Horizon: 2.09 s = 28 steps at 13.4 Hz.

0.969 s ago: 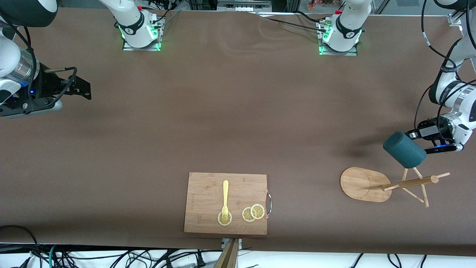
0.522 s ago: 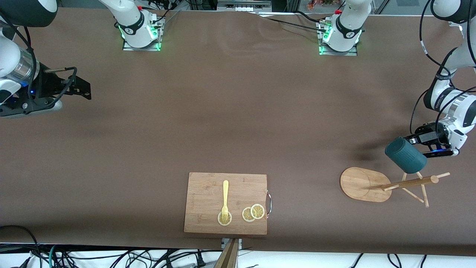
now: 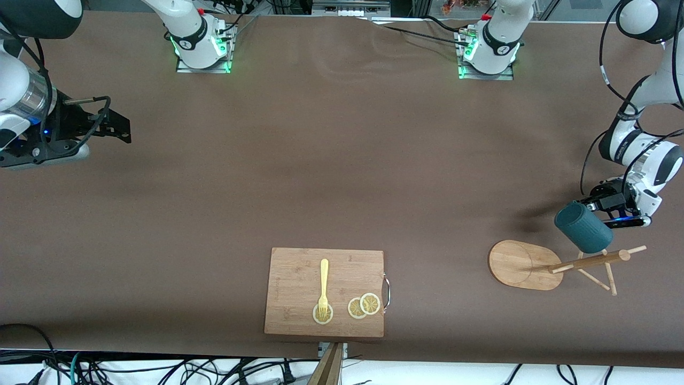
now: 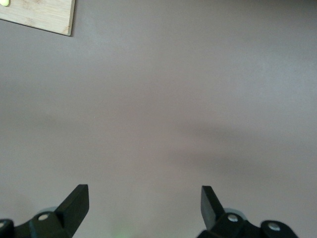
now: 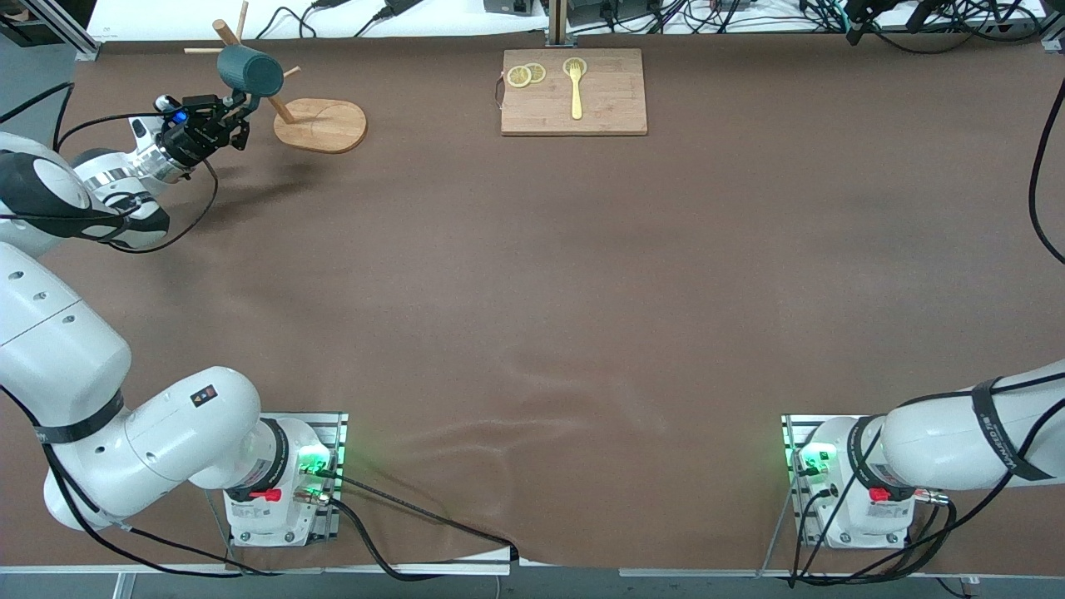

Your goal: Pass cup and hang on rack

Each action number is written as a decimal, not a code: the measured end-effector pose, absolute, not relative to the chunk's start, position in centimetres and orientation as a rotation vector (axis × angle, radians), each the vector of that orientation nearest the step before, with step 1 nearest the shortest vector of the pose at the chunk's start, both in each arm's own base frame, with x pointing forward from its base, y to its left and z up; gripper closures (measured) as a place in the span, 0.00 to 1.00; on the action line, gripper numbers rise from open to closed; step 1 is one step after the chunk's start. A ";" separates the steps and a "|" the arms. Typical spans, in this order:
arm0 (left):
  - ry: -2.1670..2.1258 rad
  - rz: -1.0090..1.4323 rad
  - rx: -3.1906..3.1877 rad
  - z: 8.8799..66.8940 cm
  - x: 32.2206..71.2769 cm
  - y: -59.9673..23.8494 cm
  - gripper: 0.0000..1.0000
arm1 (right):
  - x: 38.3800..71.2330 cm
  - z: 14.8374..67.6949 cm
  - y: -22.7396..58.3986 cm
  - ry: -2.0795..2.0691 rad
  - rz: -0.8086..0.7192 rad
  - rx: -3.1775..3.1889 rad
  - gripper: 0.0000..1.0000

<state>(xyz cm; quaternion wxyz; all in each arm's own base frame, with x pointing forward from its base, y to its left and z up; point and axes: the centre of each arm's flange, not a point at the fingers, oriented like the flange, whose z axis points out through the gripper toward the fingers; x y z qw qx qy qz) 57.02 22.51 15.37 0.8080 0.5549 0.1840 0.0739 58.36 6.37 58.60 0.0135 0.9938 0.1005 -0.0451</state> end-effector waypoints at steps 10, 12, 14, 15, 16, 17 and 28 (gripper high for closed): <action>0.245 0.146 1.333 14.1 55.0 23.7 0.00 | 58.4 58.6 6.4 0.313 -0.140 3.096 0.00; 0.191 0.066 1.379 14.5 53.4 24.6 0.00 | 58.4 58.6 6.4 0.313 -0.140 3.096 0.00; 0.139 -0.020 1.423 15.0 52.0 24.9 0.00 | 58.4 58.6 6.4 0.313 -0.140 3.096 0.00; 0.112 -0.065 1.449 15.3 51.5 24.9 0.00 | 58.4 58.6 6.4 0.313 -0.140 3.096 0.00; 0.082 -0.119 1.489 15.7 51.2 25.0 0.00 | 58.4 58.6 6.4 0.313 -0.140 3.096 0.00; 0.054 -0.174 1.535 16.3 51.1 25.1 0.00 | 58.4 58.6 6.4 0.313 -0.140 3.096 0.00; 0.024 -0.672 2.236 40.5 58.9 16.1 0.00 | 58.4 58.6 6.4 0.313 -0.140 3.096 0.00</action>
